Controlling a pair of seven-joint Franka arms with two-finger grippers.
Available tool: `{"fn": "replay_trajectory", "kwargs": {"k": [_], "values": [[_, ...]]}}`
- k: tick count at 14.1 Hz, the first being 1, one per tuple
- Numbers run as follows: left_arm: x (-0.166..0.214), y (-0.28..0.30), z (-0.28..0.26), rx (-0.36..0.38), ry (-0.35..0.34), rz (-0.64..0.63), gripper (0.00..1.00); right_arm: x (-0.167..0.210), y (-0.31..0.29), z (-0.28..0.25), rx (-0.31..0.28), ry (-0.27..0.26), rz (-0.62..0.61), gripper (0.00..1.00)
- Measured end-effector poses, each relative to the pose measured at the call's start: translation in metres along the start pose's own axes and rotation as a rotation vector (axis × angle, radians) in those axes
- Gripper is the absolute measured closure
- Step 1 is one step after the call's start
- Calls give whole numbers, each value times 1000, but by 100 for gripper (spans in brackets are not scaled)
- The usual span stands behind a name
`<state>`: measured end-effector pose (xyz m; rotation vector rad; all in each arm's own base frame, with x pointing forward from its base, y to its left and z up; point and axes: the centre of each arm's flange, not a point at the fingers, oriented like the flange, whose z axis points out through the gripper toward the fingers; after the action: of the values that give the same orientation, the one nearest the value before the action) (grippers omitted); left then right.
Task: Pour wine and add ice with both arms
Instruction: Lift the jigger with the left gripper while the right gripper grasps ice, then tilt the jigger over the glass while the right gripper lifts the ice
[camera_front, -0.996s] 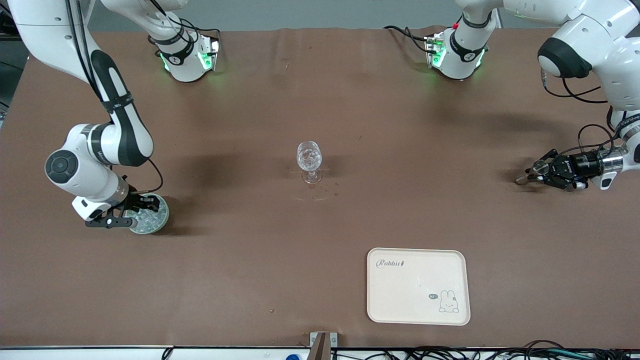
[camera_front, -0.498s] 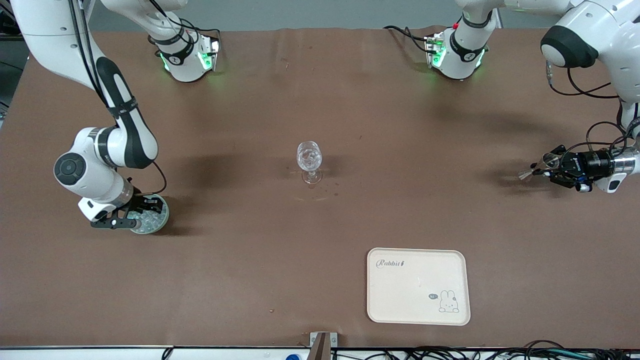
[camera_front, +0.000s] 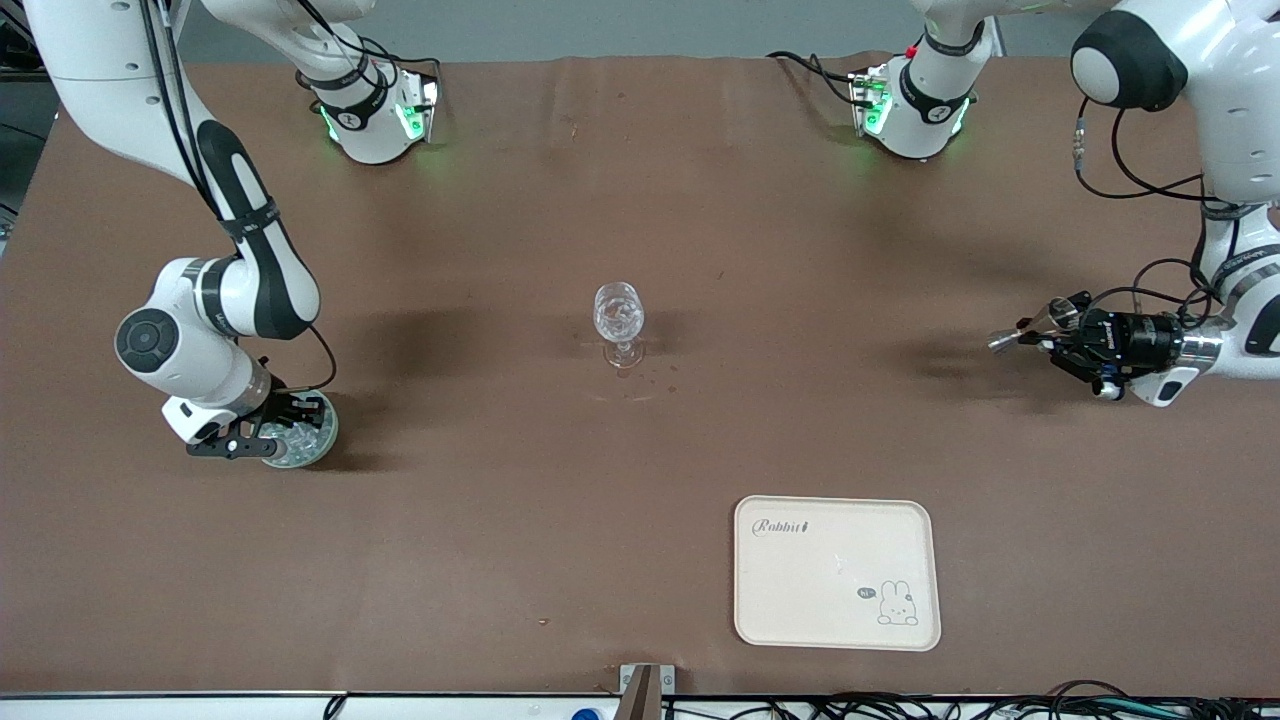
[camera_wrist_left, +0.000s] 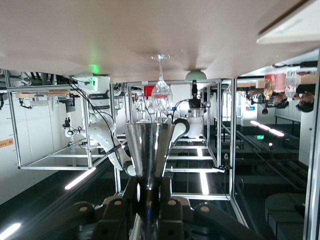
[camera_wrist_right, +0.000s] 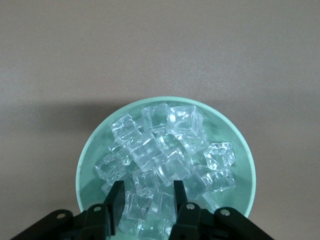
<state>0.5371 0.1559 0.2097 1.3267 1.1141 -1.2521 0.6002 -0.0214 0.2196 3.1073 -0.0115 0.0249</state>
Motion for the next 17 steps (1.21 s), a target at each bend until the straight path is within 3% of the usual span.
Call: {"fn": "replay_trajectory", "kwargs": {"k": [2,3,4,7,9,14,15,17], "values": [[-8,2,32,-27,21,3,79,1,0,-1,0,2,1,73],[-13,5,53,-34,38,-5,79,1,0,-1,0,3,1,73],[-20,8,78,-36,61,-20,79,2,0,-2,0,6,1,80],[-47,16,144,-24,138,-50,79,4,-1,-5,1,-12,9,81],[-64,19,183,-9,184,-74,79,10,-2,-13,2,-25,25,97],[-97,34,292,5,305,-113,79,26,-4,-38,4,-79,40,99],[-101,35,310,4,322,-114,79,25,-4,-37,4,-81,40,94],[-106,34,348,-12,350,-112,79,23,-4,-30,3,-94,40,74]]}}
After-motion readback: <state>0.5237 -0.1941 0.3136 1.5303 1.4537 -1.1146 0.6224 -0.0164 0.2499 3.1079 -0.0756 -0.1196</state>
